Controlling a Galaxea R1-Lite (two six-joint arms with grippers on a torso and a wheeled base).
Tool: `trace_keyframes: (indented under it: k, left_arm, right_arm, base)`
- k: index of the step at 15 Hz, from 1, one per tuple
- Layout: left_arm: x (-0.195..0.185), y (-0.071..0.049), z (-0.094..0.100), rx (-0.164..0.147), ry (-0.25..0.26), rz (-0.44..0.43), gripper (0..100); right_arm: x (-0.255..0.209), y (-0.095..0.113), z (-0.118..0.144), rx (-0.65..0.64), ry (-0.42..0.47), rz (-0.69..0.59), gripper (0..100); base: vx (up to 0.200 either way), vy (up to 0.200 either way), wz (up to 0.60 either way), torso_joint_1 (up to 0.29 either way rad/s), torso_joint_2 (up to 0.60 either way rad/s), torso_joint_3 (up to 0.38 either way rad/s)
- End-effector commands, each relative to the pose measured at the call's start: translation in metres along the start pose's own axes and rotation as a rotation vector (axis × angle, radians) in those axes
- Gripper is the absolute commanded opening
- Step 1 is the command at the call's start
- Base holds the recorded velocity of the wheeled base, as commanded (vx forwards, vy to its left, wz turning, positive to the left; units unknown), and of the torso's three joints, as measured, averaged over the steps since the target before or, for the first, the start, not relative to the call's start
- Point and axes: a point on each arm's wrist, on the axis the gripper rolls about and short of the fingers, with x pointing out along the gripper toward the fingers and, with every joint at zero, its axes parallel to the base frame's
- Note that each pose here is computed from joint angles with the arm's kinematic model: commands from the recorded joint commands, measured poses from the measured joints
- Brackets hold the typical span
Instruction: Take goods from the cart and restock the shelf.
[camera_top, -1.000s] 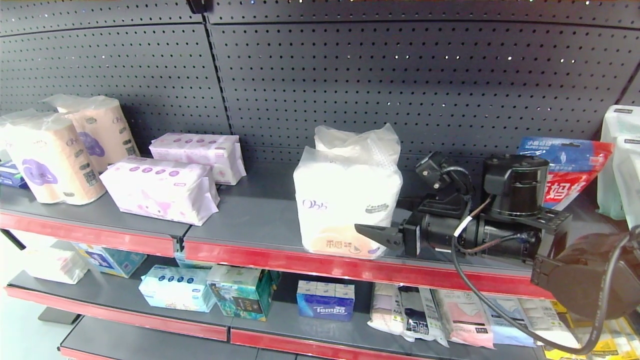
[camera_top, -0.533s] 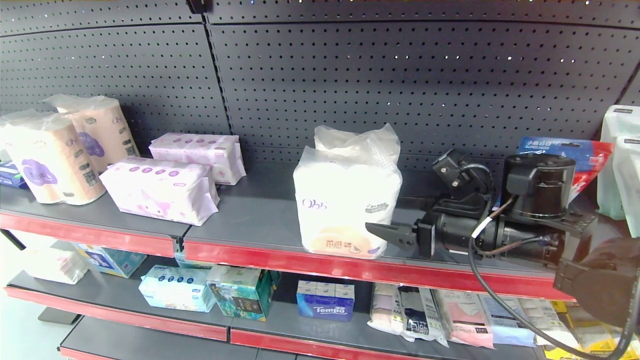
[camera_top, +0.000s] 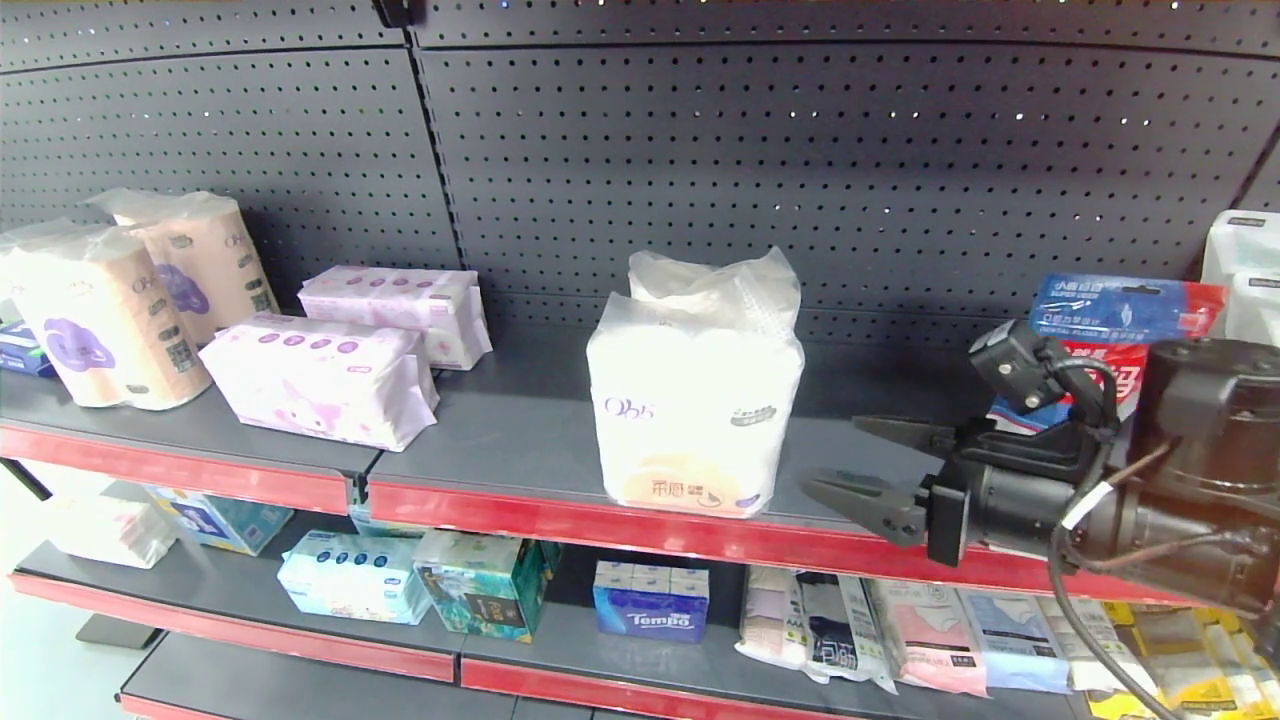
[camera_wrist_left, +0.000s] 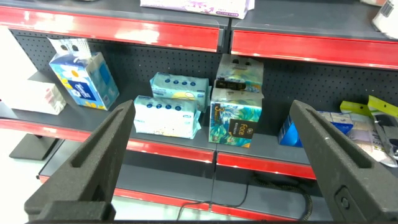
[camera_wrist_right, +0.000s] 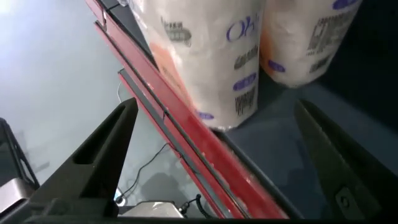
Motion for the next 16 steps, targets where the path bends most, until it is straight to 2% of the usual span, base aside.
trace_keyframes:
  k: [1,5,7,8,9,10,11,13,15,16]
  left_arm:
    - [0.000,0.000,0.000,0.000,0.000,0.000,100]
    - [0.000,0.000,0.000,0.000,0.000,0.000,100]
    - [0.000,0.000,0.000,0.000,0.001,0.000,100]
    - [0.000,0.000,0.000,0.000,0.000,0.000,100]
    - [0.000,0.000,0.000,0.000,0.001,0.000,100]
    - [0.000,0.000,0.000,0.000,0.000,0.000,100]
    - [0.000,0.000,0.000,0.000,0.000,0.000,100]
    - [0.000,0.000,0.000,0.000,0.001,0.000,100]
    - [0.000,0.000,0.000,0.000,0.000,0.000,100]
    - [0.000,0.000,0.000,0.000,0.001,0.000,100]
  right_arm:
    - [-0.030,0.006,0.005,-0.006,-0.021,-0.055,100]
    - [-0.083,0.007,0.008,0.027,0.005,-0.230,100]
    - [-0.126,0.020,0.010,0.010,0.021,-0.378,100]
    - [-0.140,0.026,-0.001,0.005,0.073,-0.444,100]
    - [-0.149,0.033,-0.015,0.022,0.117,-0.449,100]
    - [-0.158,0.039,-0.027,0.030,0.124,-0.468,100]
    - [-0.169,0.044,-0.037,0.048,0.093,-0.511,100]
    - [-0.182,0.054,-0.060,0.066,0.123,-0.575,100]
    - [-0.188,0.058,-0.069,0.086,0.167,-0.612,100]
    - [-0.190,0.060,-0.069,0.085,0.158,-0.620,100]
  base:
    - [0.000,0.000,0.00,0.000,0.00,0.000]
    - [0.000,0.000,0.00,0.000,0.00,0.000]
    - [0.000,0.000,0.00,0.000,0.00,0.000]
    - [0.000,0.000,0.00,0.000,0.00,0.000]
    - [0.000,0.000,0.00,0.000,0.00,0.000]
    - [0.000,0.000,0.00,0.000,0.00,0.000]
    - [0.000,0.000,0.00,0.000,0.00,0.000]
    - [0.000,0.000,0.00,0.000,0.00,0.000]
    - [0.000,0.000,0.00,0.000,0.00,0.000]
    - [0.000,0.000,0.00,0.000,0.00,0.000]
